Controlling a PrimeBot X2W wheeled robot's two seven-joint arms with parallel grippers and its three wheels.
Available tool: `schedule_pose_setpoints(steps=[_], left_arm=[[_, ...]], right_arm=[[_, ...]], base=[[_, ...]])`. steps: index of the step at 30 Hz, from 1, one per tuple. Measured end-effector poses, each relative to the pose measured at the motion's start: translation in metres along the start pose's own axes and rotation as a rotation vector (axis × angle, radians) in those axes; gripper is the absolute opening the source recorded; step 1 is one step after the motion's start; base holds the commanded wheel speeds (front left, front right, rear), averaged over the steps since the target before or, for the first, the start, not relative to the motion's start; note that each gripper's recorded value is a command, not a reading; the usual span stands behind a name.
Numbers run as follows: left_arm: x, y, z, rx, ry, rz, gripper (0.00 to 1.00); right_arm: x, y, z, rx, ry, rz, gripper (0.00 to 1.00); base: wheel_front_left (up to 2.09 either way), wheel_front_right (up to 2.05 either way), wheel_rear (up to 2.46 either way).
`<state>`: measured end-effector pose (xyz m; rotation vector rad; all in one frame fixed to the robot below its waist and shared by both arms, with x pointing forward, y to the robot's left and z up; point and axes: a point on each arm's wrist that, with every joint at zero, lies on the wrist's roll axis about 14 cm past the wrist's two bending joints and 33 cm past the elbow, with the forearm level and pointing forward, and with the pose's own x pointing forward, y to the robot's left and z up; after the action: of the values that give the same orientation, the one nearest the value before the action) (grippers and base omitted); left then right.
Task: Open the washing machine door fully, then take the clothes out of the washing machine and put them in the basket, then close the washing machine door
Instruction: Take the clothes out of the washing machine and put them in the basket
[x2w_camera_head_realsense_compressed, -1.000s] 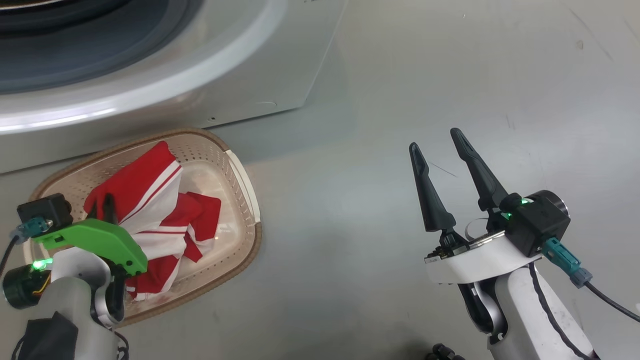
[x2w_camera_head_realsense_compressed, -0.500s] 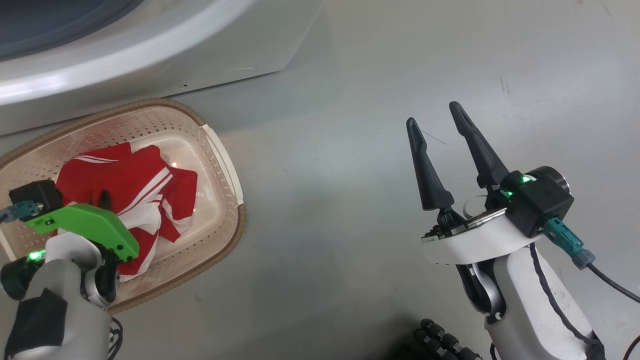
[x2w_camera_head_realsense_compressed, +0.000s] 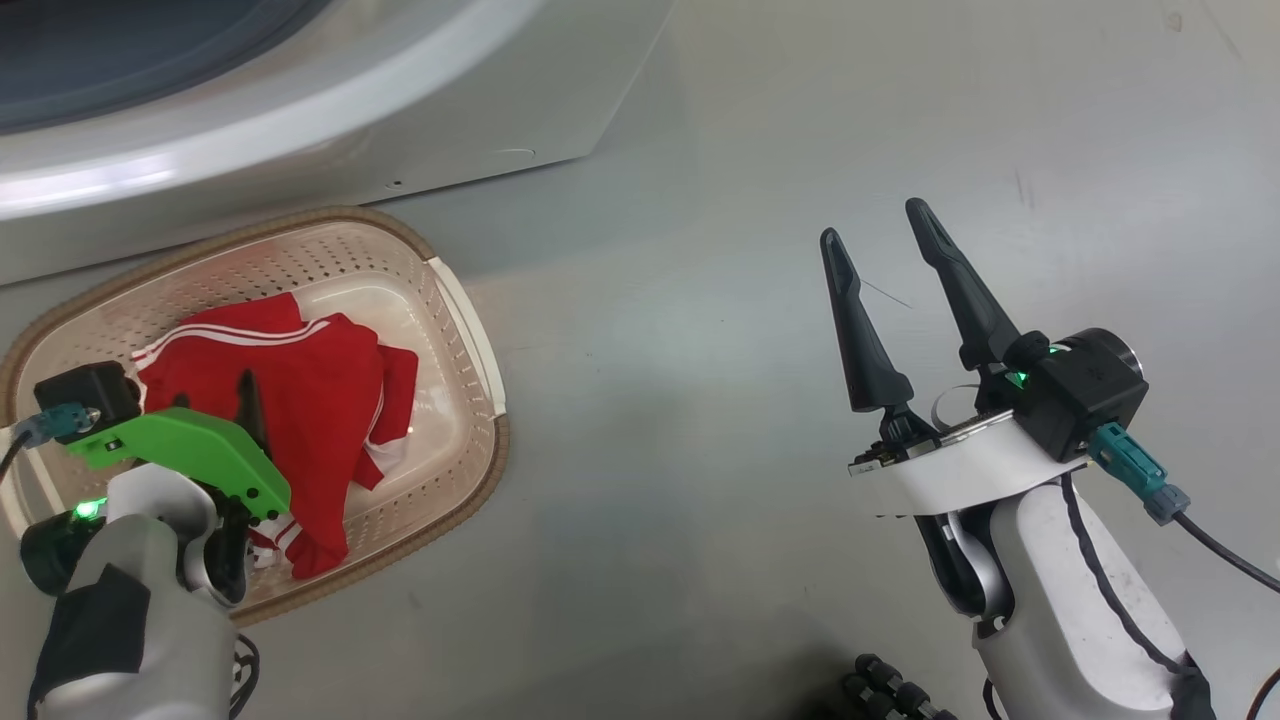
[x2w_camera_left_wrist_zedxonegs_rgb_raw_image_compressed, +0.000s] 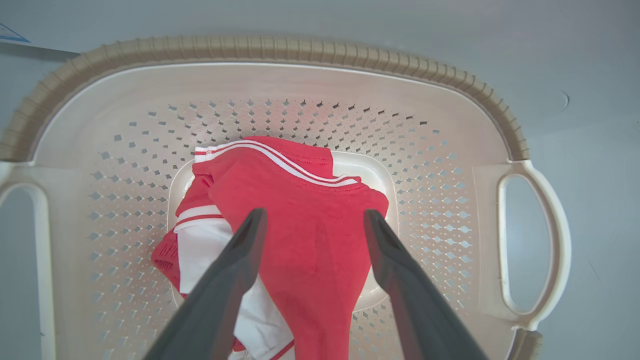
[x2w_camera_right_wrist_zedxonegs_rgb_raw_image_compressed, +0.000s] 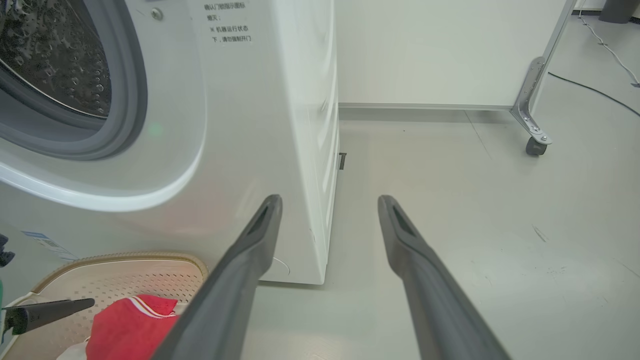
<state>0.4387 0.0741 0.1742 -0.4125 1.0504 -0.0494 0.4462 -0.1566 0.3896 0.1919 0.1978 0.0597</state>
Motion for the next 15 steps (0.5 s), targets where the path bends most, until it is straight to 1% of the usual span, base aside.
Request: schedule_pose_setpoints(steps=[4,7,12,15], left_arm=[[-0.007,-0.004,0.014,-0.01,-0.074,-0.018,1.0],[-0.015,-0.015,0.029,-0.02,-0.143,-0.055,1.0],[-0.033,-0.032,0.059,-0.004,-0.283,-0.138,1.0],[-0.048,-0.039,0.076,0.025,-0.369,-0.16,1.0]], right_arm=[[0.0,0.002,0.004,0.001,-0.01,0.004,1.0],[0.001,0.005,0.007,0.001,-0.019,0.014,1.0],[0.002,0.012,0.015,-0.002,-0.039,0.034,1.0],[0.001,0.017,0.019,-0.013,-0.049,0.049,1.0]], base=[[0.0,0.0,0.0],[0.0,0.0,0.0],[0.0,0.0,0.0],[0.0,0.0,0.0]])
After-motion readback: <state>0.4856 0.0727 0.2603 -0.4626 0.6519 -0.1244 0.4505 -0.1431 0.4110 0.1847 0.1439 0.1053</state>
